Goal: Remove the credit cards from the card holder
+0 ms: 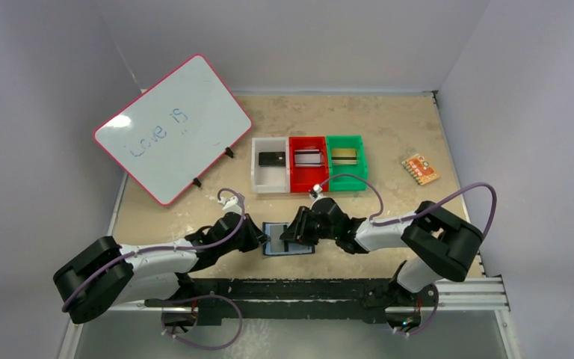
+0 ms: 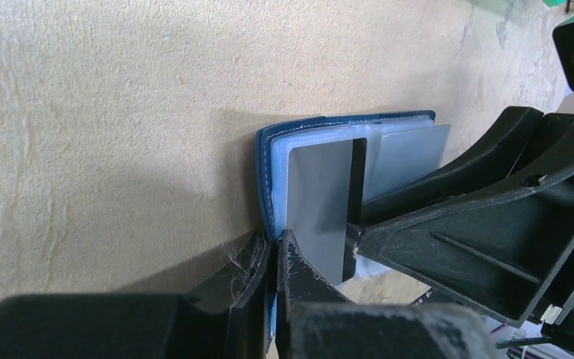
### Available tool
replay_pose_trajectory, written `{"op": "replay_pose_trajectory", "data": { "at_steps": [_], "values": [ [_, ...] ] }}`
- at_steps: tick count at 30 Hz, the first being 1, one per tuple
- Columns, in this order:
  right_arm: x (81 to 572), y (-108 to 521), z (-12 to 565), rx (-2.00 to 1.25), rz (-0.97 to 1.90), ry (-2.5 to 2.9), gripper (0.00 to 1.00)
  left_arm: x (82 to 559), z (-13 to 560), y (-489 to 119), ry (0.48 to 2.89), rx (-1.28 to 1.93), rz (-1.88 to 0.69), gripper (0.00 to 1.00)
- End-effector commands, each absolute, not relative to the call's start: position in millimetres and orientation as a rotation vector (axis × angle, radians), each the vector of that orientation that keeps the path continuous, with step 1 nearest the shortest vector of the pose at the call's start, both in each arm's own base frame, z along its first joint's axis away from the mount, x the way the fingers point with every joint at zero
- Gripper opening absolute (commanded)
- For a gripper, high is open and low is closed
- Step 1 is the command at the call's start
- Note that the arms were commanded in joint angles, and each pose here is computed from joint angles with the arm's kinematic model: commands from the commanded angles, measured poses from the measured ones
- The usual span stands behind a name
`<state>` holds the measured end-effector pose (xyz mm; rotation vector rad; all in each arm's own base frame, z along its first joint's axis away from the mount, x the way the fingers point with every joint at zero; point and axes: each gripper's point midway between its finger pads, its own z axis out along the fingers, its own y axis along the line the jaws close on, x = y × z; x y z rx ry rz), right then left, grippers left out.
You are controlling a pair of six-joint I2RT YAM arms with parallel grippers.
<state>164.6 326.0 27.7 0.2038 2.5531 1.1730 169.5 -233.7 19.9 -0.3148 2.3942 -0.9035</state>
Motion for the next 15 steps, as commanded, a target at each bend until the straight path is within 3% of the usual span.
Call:
{"op": "replay_pose_trajectory", "data": {
  "at_steps": [1, 15],
  "values": [
    [163.4, 329.0, 46.4, 0.208, 1.264, 2.482, 0.33, 161.4, -3.3, -214.5, 2.452, -0.337, -0.791, 0.0],
    [162.8, 331.4, 52.2, 0.214, 1.377, 2.441, 0.05, 165.7, 3.1, -213.7, 2.435, -0.335, -0.774, 0.0]
  ]
}}
